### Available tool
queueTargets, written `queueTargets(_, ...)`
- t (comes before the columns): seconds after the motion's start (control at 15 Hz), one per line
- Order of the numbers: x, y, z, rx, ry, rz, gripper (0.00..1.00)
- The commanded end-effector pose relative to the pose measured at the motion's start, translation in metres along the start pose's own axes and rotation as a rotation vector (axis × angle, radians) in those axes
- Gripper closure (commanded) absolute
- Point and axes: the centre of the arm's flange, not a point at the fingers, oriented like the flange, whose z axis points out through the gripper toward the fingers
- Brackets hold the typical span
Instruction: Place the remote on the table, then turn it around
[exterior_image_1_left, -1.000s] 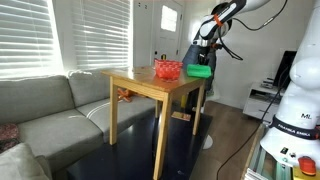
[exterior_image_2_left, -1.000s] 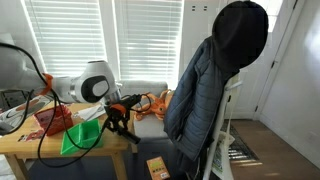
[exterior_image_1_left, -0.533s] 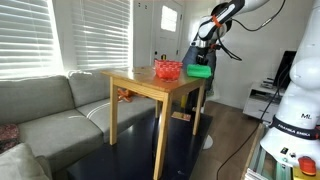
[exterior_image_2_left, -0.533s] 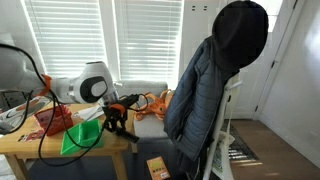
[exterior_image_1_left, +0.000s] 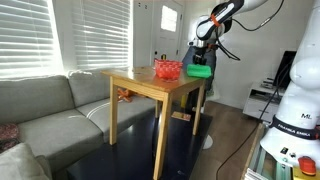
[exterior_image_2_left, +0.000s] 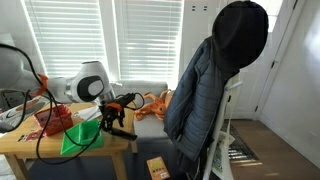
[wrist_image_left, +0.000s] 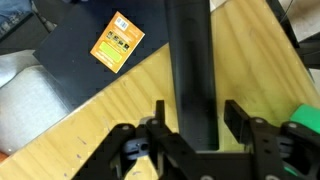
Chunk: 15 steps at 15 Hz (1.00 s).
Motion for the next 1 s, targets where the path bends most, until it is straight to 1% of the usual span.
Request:
queueTargets(0.0, -0.002, -0.003, -0.014, -0.024, 0.009, -0.025, 0.05)
queueTargets(0.07, -0.005, -0.004, -0.023, -0.019, 0.030, -0.015, 0.01)
queueTargets(0.13, -0.009, -0.005, -0.031, -0.015, 0.046, -0.003, 0.00)
queueTargets(0.27, -0.022, -0.009, -0.052, -0.003, 0.090, 0.041, 0.00)
queueTargets(0.33, -0.031, -0.012, -0.064, 0.025, 0.121, 0.073, 0.00)
queueTargets(0.6, -0.077, -0.030, -0.109, 0.072, 0.274, 0.155, 0.00)
queueTargets(0.67, -0.089, -0.035, -0.121, 0.105, 0.289, 0.180, 0.00)
queueTargets(0.8, -0.109, -0.046, -0.140, 0.140, 0.307, 0.250, 0.00)
queueTargets(0.93, -0.126, -0.054, -0.153, 0.148, 0.340, 0.268, 0.00)
